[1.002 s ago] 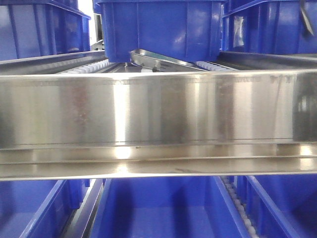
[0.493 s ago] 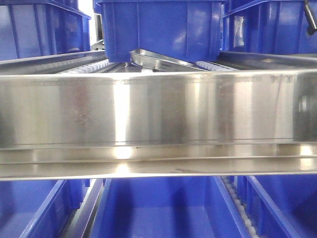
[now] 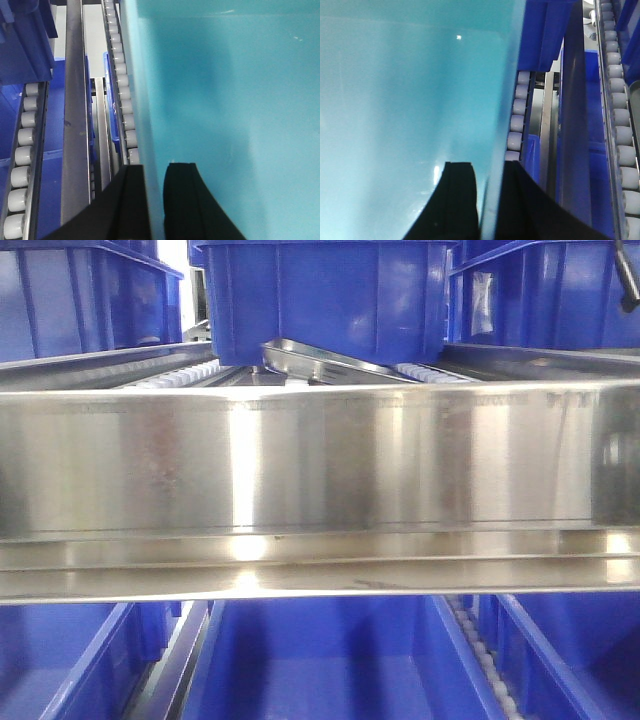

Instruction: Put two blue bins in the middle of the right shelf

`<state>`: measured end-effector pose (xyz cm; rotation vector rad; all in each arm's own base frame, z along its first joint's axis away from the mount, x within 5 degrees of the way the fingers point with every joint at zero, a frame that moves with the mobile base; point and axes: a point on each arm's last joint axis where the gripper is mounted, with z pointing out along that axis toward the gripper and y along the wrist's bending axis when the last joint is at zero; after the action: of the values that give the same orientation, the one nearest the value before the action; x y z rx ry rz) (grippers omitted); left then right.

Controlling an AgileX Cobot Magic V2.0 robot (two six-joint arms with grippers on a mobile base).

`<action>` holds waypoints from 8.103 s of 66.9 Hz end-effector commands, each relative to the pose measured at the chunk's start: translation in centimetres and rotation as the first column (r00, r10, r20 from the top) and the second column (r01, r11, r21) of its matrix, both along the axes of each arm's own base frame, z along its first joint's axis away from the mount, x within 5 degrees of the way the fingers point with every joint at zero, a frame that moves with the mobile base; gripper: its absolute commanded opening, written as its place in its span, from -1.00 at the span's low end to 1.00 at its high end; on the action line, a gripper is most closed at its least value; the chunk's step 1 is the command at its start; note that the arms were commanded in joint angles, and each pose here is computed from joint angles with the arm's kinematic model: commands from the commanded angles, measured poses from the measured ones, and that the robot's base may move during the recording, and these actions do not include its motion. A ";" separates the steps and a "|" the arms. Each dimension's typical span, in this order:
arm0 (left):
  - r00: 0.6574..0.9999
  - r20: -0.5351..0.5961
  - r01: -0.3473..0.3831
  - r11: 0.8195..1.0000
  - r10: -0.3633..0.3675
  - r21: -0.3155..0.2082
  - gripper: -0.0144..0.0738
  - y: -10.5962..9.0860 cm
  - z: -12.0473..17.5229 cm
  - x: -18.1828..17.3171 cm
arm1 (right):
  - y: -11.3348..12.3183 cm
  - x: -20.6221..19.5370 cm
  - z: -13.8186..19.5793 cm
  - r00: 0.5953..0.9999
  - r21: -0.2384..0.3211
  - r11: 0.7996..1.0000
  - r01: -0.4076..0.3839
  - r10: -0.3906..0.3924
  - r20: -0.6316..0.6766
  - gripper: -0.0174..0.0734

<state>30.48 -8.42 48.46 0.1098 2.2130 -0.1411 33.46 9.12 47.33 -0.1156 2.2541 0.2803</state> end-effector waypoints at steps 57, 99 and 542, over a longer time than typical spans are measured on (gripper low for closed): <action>0.982 0.185 0.042 0.998 -0.032 -0.050 -0.92 -0.3 2.3 -0.2 | -0.1 -0.2 0.8 0.998 -0.006 1.000 -0.011 0.011 0.055 -0.98; 0.881 0.473 0.090 0.990 -0.028 -0.110 -0.92 -0.8 5.0 0.6 | 0.1 1.0 3.2 0.944 0.071 0.997 -0.007 -0.016 0.329 -0.98; 0.865 0.501 0.090 0.990 -0.026 -0.104 -0.92 -0.7 5.3 0.6 | 0.1 1.2 3.7 0.922 0.088 0.996 -0.009 -0.025 0.387 -0.98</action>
<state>32.00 -8.66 52.11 0.1401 1.7728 -0.1608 35.07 8.88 50.04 -0.0925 1.9095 0.2822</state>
